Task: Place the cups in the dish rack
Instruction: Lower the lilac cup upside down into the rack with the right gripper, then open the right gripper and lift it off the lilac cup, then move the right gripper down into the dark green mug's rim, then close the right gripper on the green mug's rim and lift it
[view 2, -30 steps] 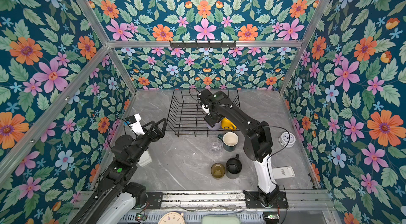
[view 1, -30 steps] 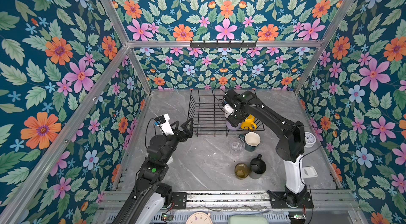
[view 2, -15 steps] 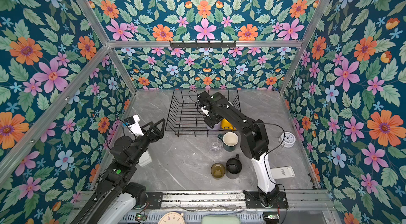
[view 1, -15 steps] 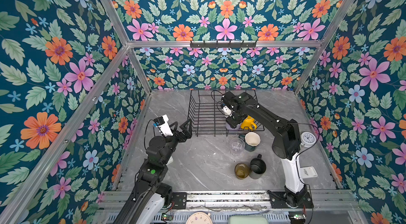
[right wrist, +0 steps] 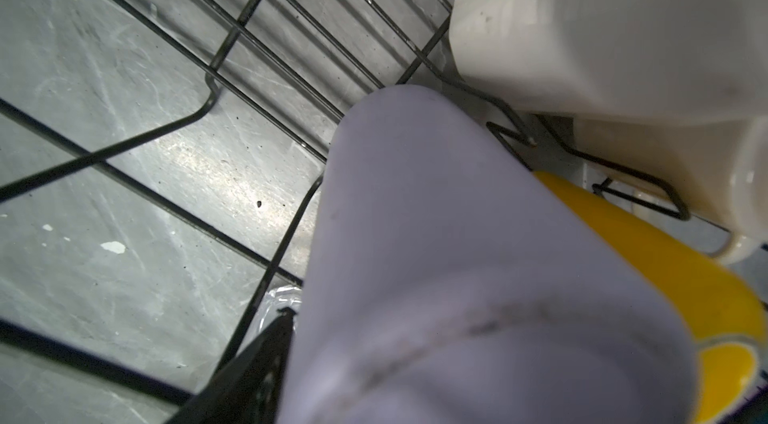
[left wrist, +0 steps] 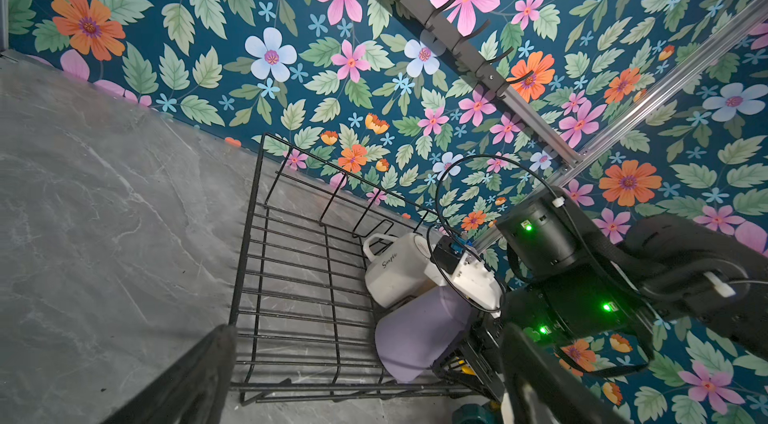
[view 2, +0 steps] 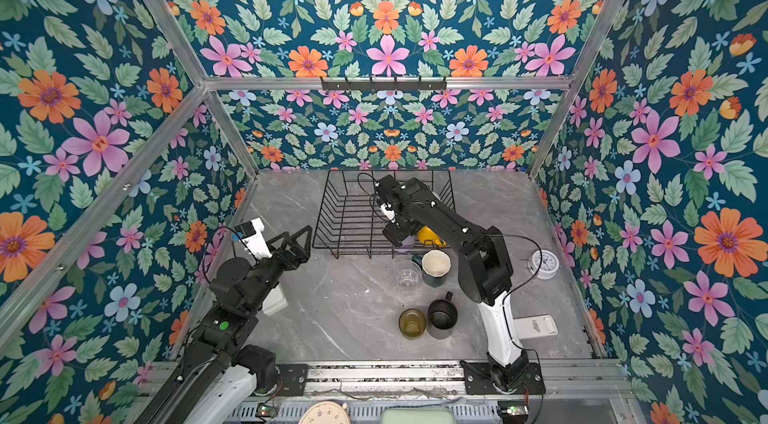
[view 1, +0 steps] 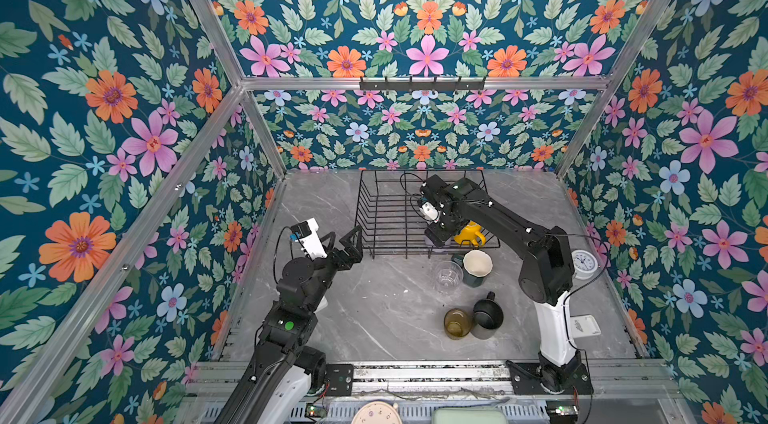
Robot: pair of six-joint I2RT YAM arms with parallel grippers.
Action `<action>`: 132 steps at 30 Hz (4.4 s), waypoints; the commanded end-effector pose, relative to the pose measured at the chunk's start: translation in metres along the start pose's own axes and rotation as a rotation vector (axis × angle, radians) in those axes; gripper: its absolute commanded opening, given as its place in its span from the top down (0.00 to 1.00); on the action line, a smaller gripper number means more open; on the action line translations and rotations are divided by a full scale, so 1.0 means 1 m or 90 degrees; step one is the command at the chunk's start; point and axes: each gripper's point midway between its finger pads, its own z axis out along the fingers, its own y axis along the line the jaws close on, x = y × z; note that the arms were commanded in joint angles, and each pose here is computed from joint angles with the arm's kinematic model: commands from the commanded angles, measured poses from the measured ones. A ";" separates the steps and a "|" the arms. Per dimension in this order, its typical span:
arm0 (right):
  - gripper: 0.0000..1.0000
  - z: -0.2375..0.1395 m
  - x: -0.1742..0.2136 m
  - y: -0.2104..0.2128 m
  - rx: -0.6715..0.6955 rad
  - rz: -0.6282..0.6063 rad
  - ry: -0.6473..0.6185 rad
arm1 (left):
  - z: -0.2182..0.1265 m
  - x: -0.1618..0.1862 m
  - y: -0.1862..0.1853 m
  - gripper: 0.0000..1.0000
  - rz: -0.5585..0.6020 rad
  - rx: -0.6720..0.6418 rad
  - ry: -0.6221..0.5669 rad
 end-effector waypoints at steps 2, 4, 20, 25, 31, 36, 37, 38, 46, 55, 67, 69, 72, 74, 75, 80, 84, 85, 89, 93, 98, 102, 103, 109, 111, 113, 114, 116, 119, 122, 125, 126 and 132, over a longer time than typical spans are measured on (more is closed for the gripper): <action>0.16 -0.016 -0.002 0.004 -0.020 0.014 -0.037 | -0.001 -0.006 -0.001 0.00 0.005 -0.001 -0.011; 0.16 -0.028 -0.005 0.006 -0.032 0.022 -0.068 | -0.001 -0.007 -0.001 0.00 0.005 -0.006 -0.010; 0.17 -0.113 0.049 -0.007 -0.074 0.185 -0.260 | 0.000 -0.008 0.002 0.00 0.001 -0.016 -0.019; 0.24 -0.093 0.094 -0.004 -0.059 0.225 -0.174 | 0.001 -0.009 0.004 0.00 0.007 -0.024 -0.022; 0.25 -0.081 0.130 -0.006 -0.036 0.272 -0.146 | 0.004 -0.006 0.006 0.00 0.005 -0.027 -0.019; 0.34 -0.064 0.148 -0.017 -0.042 0.325 -0.127 | 0.005 -0.006 0.006 0.00 0.005 -0.024 -0.019; 0.35 -0.061 0.149 -0.019 -0.047 0.335 -0.131 | 0.005 -0.006 0.005 0.00 0.005 -0.023 -0.019; 0.37 -0.058 0.150 -0.022 -0.052 0.347 -0.135 | 0.005 -0.006 0.006 0.00 0.005 -0.024 -0.020; 0.50 -0.037 0.143 -0.032 -0.052 0.362 -0.132 | 0.005 -0.006 0.005 0.00 0.002 -0.021 -0.019; 0.60 -0.019 0.140 -0.039 -0.024 0.358 -0.125 | 0.003 -0.004 0.007 0.00 0.000 -0.024 -0.017; 0.76 -0.003 0.144 -0.035 -0.027 0.362 -0.104 | 0.004 -0.002 0.009 0.00 -0.005 -0.027 -0.017; 0.78 -0.001 0.145 -0.036 -0.024 0.361 -0.101 | 0.005 -0.001 0.010 0.00 -0.004 -0.028 -0.016; 0.84 0.000 0.147 -0.036 -0.021 0.355 -0.091 | 0.005 -0.002 0.009 0.00 -0.004 -0.028 -0.016; 0.89 0.000 0.151 -0.037 -0.014 0.350 -0.081 | 0.005 -0.001 0.010 0.00 -0.004 -0.029 -0.015; 0.89 0.000 0.152 -0.037 -0.010 0.345 -0.080 | 0.005 -0.001 0.011 0.00 -0.003 -0.031 -0.015; 1.00 -0.002 0.156 -0.039 0.000 0.337 -0.070 | 0.006 -0.001 0.011 0.00 -0.003 -0.032 -0.015; 1.00 -0.004 0.159 -0.043 0.015 0.343 -0.064 | 0.007 -0.001 0.011 0.00 -0.003 -0.032 -0.014; 1.00 -0.005 0.160 -0.043 0.018 0.345 -0.062 | 0.007 -0.001 0.010 0.00 -0.003 -0.031 -0.015; 1.00 -0.011 0.161 -0.044 0.019 0.356 -0.067 | 0.007 -0.001 0.011 0.00 -0.003 -0.031 -0.015; 1.00 -0.018 0.162 -0.046 0.024 0.363 -0.074 | 0.008 0.000 0.011 0.00 -0.004 -0.032 -0.015; 1.00 -0.032 0.164 -0.049 0.028 0.369 -0.094 | 0.008 0.000 0.012 0.00 -0.004 -0.035 -0.015; 1.00 -0.049 0.163 -0.052 0.026 0.372 -0.122 | 0.008 -0.002 0.014 0.00 -0.006 -0.041 -0.023; 1.00 -0.056 0.163 -0.053 0.026 0.371 -0.130 | 0.008 -0.003 0.014 0.00 -0.006 -0.042 -0.025; 1.00 -0.095 0.160 -0.059 0.028 0.373 -0.198 | 0.007 -0.006 0.013 0.00 -0.005 -0.043 -0.032; 1.00 -0.109 0.154 -0.055 0.005 0.371 -0.234 | 0.007 -0.006 0.013 0.00 -0.007 -0.041 -0.035; 1.00 -0.123 0.146 -0.051 -0.025 0.370 -0.269 | 0.006 -0.007 0.012 0.00 -0.007 -0.035 -0.038; 1.00 -0.131 0.141 -0.048 -0.042 0.369 -0.287 | 0.006 -0.007 0.010 0.00 -0.005 -0.028 -0.039; 1.00 -0.144 0.131 -0.041 -0.083 0.363 -0.320 | 0.006 -0.008 0.005 0.00 0.002 -0.011 -0.041; 1.00 -0.160 0.116 -0.028 -0.149 0.352 -0.357 | 0.005 -0.008 -0.008 0.00 0.017 0.039 -0.045; 1.00 -0.171 0.102 -0.017 -0.211 0.343 -0.383 | 0.001 -0.009 -0.026 0.00 0.034 0.107 -0.050; 1.00 -0.182 0.088 -0.003 -0.285 0.335 -0.411 | -0.007 -0.010 -0.048 0.00 0.054 0.187 -0.056; 1.00 -0.184 0.084 0.002 -0.314 0.332 -0.416 | -0.010 -0.010 -0.055 0.00 0.063 0.212 -0.056; 1.00 -0.186 0.062 0.018 -0.415 0.331 -0.432 | -0.025 0.003 -0.095 0.00 0.113 0.370 -0.019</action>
